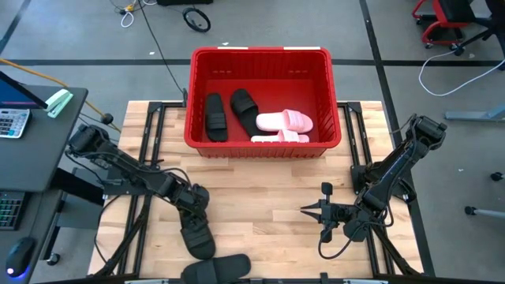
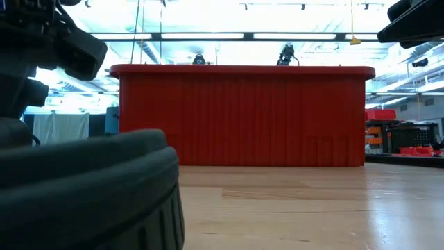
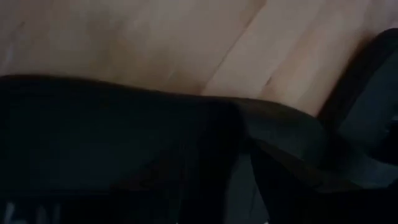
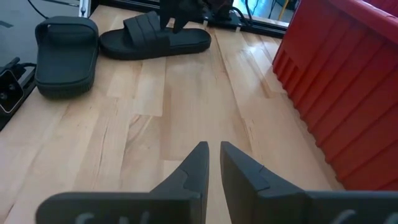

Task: Pick and place slides into bin
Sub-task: Put the top black slide into the red bin

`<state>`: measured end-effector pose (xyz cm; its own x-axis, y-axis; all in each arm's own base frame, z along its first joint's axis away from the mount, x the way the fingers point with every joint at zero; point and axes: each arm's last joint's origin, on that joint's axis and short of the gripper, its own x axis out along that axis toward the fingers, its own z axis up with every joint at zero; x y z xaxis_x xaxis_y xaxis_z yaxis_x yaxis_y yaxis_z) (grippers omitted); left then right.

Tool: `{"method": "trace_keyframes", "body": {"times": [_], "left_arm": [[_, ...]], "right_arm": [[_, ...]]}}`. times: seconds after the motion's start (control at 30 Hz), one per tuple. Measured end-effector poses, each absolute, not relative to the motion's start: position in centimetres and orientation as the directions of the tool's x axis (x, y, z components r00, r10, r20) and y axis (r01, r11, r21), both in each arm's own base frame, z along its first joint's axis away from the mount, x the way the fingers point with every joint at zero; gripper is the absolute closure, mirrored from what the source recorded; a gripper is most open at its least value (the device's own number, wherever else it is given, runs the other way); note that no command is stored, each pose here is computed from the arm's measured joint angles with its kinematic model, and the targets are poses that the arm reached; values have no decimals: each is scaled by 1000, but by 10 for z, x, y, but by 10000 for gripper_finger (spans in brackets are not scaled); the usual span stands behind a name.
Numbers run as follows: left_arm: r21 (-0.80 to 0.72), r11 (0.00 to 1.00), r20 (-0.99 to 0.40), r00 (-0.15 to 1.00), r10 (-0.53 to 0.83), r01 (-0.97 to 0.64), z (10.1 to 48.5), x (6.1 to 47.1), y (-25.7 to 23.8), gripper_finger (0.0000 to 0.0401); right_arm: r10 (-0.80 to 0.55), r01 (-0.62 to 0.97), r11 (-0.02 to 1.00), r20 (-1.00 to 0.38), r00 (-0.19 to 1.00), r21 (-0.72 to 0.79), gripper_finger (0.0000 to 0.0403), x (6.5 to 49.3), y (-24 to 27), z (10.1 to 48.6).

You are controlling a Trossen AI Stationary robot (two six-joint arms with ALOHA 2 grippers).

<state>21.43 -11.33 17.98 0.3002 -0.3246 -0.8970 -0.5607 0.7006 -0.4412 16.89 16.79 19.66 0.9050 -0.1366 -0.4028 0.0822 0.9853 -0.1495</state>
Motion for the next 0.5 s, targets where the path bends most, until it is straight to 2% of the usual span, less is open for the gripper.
{"method": "trace_keyframes", "body": {"times": [0.23, 0.5], "left_arm": [[-520, 663, -854, 357, -379, -539, 184, 217, -125, 211], [-495, 668, -869, 318, -379, -556, 174, 216, -136, 219]], "right_arm": [[-137, 83, 985, -403, 905, -148, 355, 169, 168, 197], [-136, 82, 986, -403, 905, -148, 355, 169, 168, 197]]}}
